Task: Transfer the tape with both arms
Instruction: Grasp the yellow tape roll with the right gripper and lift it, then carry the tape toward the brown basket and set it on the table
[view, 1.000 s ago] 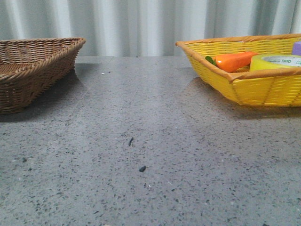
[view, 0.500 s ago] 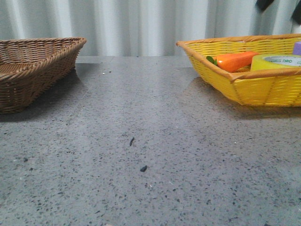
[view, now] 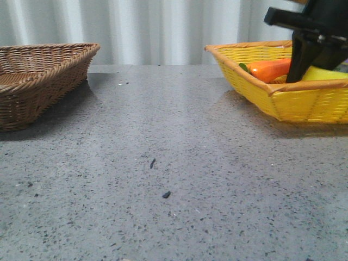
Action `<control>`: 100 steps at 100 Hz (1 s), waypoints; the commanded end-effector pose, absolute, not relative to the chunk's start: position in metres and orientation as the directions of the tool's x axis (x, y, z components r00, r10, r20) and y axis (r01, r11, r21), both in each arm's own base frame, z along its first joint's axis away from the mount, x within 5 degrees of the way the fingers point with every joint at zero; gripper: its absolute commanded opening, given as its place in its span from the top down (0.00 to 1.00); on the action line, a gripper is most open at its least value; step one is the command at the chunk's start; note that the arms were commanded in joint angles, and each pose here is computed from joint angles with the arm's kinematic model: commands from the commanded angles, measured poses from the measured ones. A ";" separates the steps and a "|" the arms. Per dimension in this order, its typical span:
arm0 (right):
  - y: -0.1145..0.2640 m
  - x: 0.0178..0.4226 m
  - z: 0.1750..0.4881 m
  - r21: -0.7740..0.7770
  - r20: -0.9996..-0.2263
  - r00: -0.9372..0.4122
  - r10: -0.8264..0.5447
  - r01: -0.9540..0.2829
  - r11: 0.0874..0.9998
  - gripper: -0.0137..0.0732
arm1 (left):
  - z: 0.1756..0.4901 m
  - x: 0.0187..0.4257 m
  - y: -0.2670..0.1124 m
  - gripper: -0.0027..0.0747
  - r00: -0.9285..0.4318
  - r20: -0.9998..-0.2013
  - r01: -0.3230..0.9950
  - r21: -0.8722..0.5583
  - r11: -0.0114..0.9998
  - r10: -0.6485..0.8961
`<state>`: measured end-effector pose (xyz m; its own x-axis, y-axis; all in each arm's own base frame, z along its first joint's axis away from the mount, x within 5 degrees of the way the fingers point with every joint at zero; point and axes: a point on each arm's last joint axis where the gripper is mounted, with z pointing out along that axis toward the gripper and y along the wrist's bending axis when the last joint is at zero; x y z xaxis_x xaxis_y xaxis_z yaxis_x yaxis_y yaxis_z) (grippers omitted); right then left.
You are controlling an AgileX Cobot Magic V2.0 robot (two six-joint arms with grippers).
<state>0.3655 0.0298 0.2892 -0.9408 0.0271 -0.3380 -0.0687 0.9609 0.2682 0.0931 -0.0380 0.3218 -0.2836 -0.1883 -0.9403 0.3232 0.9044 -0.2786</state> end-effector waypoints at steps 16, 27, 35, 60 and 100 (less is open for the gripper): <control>0.041 0.329 0.440 0.228 -0.736 -0.677 0.016 -0.225 0.947 0.89 | 0.339 0.094 -0.037 0.41 -0.204 -0.952 0.334 -0.285 0.899 -0.227; 0.058 0.305 0.497 0.190 -0.851 -0.525 -0.009 -0.323 0.927 0.89 | 0.340 0.094 -0.037 0.41 -0.198 -0.953 0.333 -0.285 0.899 -0.229; 0.075 0.287 0.532 0.180 -0.907 -0.420 -0.010 -0.410 0.894 0.89 | 0.340 0.094 -0.037 0.41 -0.198 -0.953 0.333 -0.285 0.899 -0.229; 0.139 0.285 0.537 0.203 -0.917 -0.394 -0.061 -0.592 0.780 0.89 | 0.339 0.095 -0.037 0.41 -0.201 -0.952 0.332 -0.287 0.898 -0.230; 0.224 0.381 0.379 0.289 -0.615 -0.726 -0.307 -0.570 0.770 0.89 | 0.337 0.094 -0.038 0.41 -0.221 -0.950 0.334 -0.287 0.898 -0.221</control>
